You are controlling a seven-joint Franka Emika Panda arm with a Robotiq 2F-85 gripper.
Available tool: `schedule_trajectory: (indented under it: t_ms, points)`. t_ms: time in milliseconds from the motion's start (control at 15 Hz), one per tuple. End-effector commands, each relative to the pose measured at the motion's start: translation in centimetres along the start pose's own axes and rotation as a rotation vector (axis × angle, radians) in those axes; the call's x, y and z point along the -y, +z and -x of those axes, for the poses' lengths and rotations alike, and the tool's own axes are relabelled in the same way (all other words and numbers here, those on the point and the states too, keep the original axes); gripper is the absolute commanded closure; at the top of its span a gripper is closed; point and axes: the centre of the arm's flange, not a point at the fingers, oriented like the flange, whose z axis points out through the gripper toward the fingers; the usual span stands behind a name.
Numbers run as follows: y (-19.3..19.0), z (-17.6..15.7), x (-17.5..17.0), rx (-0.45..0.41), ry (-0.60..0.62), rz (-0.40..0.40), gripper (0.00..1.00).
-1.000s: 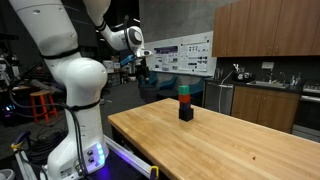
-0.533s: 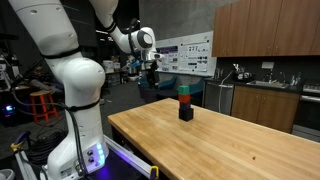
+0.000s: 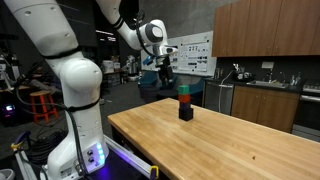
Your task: Remove the three blocks from on top of the black block, put them on the table and then put the orange block on the purple block
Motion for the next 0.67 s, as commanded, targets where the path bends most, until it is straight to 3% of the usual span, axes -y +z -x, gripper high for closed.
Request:
schedule_trajectory:
  t_ms: [0, 600]
  points:
    - [-1.4, -2.0, -1.9, -0.048, -0.084, -0.002, 0.0]
    - [-2.7, -7.7, -2.4, -0.137, -0.269, -0.061, 0.0]
